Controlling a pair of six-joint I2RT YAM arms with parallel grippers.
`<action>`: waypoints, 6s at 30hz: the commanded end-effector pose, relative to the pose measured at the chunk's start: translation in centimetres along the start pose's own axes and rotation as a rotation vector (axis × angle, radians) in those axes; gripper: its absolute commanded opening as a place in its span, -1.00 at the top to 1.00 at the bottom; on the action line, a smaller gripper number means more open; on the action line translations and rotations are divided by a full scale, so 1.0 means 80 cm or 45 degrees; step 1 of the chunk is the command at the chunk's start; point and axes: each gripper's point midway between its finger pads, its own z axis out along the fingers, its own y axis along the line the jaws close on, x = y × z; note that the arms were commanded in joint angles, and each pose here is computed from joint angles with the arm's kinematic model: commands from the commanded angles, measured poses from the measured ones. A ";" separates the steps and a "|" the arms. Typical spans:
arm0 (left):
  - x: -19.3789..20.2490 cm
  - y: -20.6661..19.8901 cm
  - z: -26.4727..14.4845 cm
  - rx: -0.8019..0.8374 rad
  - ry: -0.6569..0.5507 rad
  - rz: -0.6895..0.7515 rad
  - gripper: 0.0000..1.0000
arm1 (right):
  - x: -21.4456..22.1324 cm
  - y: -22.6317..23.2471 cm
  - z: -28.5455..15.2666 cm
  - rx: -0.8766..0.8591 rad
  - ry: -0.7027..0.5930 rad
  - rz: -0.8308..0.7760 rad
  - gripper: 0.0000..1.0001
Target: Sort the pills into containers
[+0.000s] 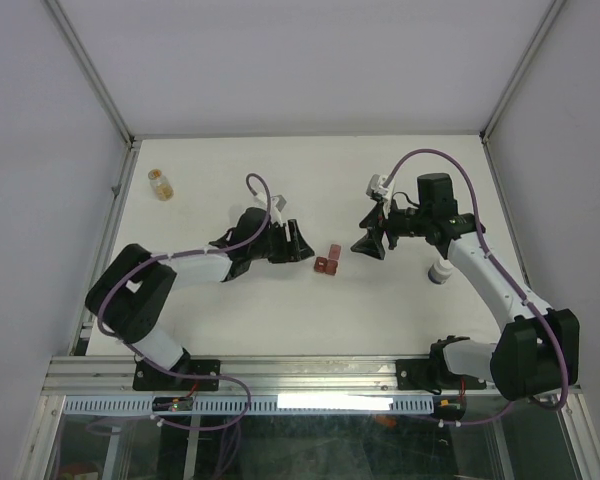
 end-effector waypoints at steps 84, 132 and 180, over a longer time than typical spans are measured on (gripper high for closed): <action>-0.032 -0.136 -0.226 0.766 -0.747 0.507 -0.98 | 0.154 -0.078 -0.187 0.714 0.590 0.439 1.00; 0.044 -0.193 -0.013 0.203 -0.518 1.246 -0.51 | 0.034 0.092 0.003 -0.315 0.235 0.109 1.00; 0.066 -0.190 -0.079 0.558 -0.337 1.221 1.00 | -0.002 0.128 -0.007 -0.305 0.218 0.321 -0.58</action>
